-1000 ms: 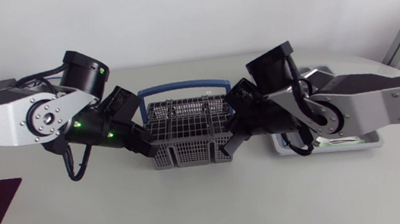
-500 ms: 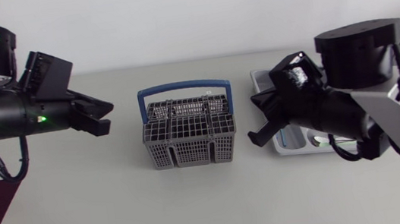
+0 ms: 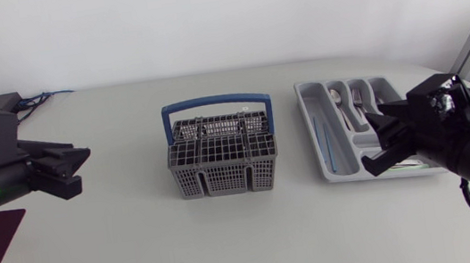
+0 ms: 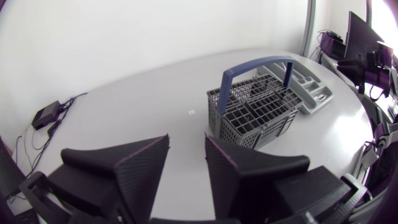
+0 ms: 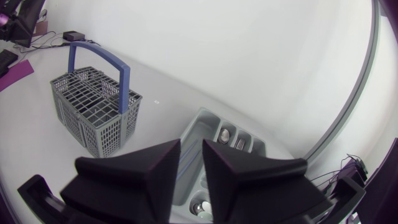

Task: Unload the cutlery basket into the drawer organizer.

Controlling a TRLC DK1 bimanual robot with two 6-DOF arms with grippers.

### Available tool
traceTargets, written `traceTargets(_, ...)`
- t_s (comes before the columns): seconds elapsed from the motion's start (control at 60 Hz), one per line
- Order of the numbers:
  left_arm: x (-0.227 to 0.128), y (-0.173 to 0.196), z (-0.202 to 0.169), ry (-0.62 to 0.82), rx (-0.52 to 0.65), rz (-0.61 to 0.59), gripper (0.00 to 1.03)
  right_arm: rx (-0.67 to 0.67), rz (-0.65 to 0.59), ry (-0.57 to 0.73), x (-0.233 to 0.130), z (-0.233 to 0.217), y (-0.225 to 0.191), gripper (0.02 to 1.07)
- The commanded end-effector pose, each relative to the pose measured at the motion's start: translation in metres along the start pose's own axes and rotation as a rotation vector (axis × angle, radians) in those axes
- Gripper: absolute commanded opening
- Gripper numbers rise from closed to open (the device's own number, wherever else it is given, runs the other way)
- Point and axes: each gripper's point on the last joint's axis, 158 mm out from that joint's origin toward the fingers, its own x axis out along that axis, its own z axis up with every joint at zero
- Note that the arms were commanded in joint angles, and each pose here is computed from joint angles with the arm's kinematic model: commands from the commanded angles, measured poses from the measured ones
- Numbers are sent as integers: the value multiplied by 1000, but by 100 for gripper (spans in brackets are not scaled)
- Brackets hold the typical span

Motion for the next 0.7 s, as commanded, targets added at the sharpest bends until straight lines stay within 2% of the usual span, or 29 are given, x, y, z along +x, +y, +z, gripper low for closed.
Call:
traceTargets(0.0,-7,10,-10,-8,-36,44,100,-25,-23,10,-6,-15,-5,104)
traceTargets(0.233,-37,33,-18,-96,-66,166,100,-10,-127,-45,-34,-18,-31,103)
traceTargets(0.317,-54,34,-19,-182,-83,216,99,0,-140,-54,-42,-21,-34,103)
traceTargets(0.683,-48,33,-39,-290,-118,267,99,167,-175,-130,-51,-41,-37,103)
